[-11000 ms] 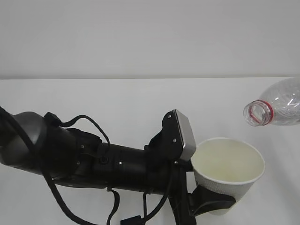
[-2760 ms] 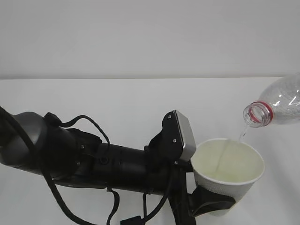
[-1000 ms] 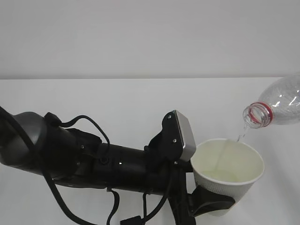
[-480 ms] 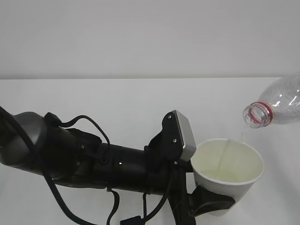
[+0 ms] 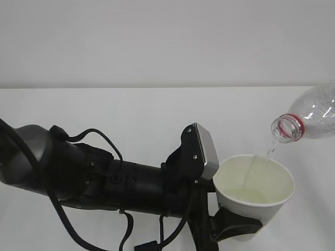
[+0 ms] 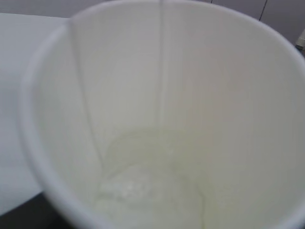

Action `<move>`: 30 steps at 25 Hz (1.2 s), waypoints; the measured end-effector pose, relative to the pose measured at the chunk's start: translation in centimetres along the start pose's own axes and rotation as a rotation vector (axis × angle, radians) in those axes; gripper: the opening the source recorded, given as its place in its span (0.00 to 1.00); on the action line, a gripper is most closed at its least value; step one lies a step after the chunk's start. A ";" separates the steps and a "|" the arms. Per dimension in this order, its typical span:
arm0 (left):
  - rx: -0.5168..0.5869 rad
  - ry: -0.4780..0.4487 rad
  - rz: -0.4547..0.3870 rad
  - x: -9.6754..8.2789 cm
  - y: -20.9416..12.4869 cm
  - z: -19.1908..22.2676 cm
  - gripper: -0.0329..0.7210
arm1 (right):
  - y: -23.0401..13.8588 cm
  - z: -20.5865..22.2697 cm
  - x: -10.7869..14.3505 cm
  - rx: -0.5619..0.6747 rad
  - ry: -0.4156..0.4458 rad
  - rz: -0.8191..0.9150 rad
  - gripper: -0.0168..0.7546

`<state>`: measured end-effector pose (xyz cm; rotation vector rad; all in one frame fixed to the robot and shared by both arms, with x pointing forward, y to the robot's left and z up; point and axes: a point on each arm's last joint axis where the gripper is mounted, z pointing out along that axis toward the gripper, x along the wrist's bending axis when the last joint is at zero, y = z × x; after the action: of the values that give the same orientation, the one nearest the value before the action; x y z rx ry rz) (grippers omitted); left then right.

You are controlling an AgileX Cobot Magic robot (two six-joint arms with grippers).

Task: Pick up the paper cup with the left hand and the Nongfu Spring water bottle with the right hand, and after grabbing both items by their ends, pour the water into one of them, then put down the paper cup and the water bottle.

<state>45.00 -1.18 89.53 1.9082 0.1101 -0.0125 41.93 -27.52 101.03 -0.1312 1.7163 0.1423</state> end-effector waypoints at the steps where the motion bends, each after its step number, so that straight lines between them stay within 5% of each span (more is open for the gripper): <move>1: 0.000 0.000 0.000 0.0 0.0 0.0 0.71 | 0.0 0.0 0.0 0.000 0.000 -0.001 0.66; 30: 0.014 0.007 0.000 0.1 -0.1 0.0 0.70 | 0.0 0.0 0.0 0.000 0.000 -0.005 0.66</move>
<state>45.06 -1.13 89.41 1.9220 0.1152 -0.0063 41.93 -27.52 101.03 -0.1353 1.7159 0.1388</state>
